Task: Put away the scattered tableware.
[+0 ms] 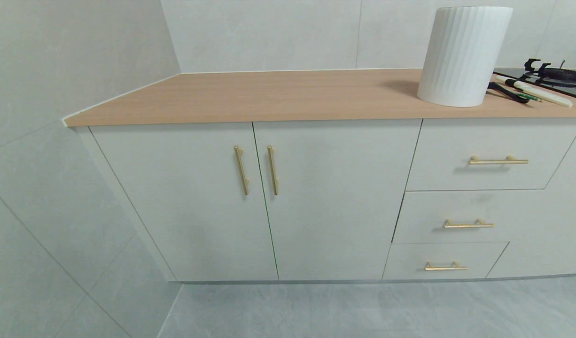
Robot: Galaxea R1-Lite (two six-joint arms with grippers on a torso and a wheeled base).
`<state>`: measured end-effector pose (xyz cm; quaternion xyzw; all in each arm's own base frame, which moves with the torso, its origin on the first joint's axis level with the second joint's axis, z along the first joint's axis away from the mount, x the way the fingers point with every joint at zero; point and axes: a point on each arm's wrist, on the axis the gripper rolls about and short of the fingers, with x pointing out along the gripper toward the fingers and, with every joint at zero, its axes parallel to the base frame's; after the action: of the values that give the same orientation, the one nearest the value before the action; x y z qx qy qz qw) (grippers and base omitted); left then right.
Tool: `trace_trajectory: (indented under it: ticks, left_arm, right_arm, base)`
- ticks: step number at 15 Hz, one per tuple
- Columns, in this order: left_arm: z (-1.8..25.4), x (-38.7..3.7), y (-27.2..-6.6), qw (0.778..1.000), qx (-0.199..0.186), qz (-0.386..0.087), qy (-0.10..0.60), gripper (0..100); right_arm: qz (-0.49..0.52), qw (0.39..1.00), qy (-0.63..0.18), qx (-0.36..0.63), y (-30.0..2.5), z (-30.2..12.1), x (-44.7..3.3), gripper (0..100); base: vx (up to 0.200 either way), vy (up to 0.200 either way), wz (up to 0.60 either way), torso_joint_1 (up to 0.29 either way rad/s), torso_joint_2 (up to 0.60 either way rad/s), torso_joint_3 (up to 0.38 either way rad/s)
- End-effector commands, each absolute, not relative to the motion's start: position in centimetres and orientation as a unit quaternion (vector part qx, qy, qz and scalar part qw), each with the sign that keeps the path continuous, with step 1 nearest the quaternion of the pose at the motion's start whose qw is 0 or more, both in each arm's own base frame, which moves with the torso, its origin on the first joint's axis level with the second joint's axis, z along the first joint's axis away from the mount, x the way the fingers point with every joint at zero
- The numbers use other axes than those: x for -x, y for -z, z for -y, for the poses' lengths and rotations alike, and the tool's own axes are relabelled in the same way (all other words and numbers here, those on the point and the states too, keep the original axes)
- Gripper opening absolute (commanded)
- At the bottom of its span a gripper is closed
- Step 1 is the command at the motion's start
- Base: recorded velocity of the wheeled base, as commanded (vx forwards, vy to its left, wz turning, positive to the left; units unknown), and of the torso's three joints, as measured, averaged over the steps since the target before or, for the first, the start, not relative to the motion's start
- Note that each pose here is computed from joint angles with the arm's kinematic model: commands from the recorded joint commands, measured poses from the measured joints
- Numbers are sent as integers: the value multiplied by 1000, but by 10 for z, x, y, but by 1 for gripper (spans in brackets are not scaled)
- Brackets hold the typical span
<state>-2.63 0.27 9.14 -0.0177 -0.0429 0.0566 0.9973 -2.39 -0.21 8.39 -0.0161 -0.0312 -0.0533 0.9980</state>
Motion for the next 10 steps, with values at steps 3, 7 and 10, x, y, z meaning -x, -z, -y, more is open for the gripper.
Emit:
trace_trajectory:
  ticks: [3, 7, 10]
  left_arm:
    - [-1, 23, -76, 1000, 2, 1, -10, 100]
    - [0, 23, -75, 1000, -29, -3, 3, 100]
    - [0, 23, -75, 1000, -19, -2, 3, 100]
  right_arm:
    - [0, 999, 27, 18, -76, 1, 23, 100]
    - [1, 1000, 26, 13, -76, 1, 23, 100]
    - [0, 1000, 20, 11, -76, 1, 23, 100]
  base:
    - [0, 0, 0, 0, 0, 0]
    - [0, 0, 0, 0, 0, 0]
    - [0, 0, 0, 0, 0, 0]
